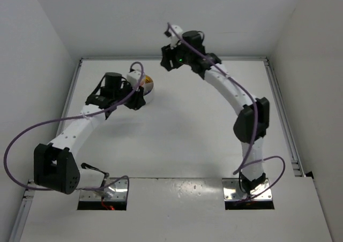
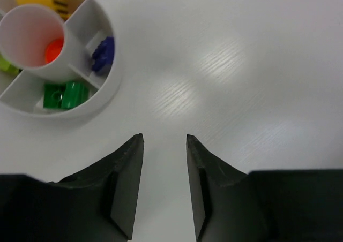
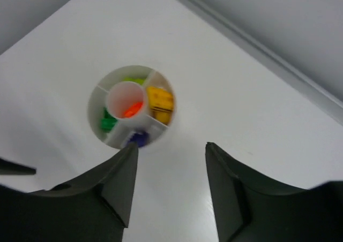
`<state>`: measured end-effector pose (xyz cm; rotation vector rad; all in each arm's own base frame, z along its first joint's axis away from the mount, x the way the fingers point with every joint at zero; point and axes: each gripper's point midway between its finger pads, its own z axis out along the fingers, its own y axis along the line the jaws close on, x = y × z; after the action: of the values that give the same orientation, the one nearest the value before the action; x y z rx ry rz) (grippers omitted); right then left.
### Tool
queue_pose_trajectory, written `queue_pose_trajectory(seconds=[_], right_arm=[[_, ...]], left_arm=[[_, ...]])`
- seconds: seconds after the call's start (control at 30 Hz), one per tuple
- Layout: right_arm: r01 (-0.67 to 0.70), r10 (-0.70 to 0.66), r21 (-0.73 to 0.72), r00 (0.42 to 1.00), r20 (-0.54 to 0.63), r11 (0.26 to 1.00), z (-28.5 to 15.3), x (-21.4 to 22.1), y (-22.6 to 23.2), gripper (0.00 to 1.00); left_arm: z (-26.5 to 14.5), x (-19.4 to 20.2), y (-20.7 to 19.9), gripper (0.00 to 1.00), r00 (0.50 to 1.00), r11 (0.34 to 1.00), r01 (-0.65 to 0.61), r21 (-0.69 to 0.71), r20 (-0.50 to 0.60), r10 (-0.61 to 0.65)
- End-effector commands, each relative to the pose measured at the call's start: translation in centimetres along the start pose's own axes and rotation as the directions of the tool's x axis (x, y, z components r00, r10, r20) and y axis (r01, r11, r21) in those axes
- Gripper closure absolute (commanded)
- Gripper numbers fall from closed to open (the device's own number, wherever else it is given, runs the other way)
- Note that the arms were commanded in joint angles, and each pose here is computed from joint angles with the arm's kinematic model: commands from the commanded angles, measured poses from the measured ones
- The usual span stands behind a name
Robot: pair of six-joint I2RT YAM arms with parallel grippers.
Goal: Sort the legos into containers by color
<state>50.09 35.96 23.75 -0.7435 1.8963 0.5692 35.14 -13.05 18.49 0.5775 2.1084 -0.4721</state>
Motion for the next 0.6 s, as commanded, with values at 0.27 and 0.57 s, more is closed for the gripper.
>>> queue_pose_trajectory(seconds=[0.27, 0.57], right_arm=[[-0.048, 0.109, 0.306, 0.977, -0.186, 0.951, -14.6, 9.7, -12.0, 0.39], [-0.116, 0.172, 0.29, 0.97, -0.175, 0.95, -16.8, 11.7, -12.1, 0.38]], left_arm=[[10.3, -0.8, -3.8, 0.76, 0.985, 0.991, -0.121, -0.056, -0.13, 0.113], [18.2, 0.4, -2.7, 0.76, 0.975, 0.977, -0.127, -0.171, -0.203, 0.091]])
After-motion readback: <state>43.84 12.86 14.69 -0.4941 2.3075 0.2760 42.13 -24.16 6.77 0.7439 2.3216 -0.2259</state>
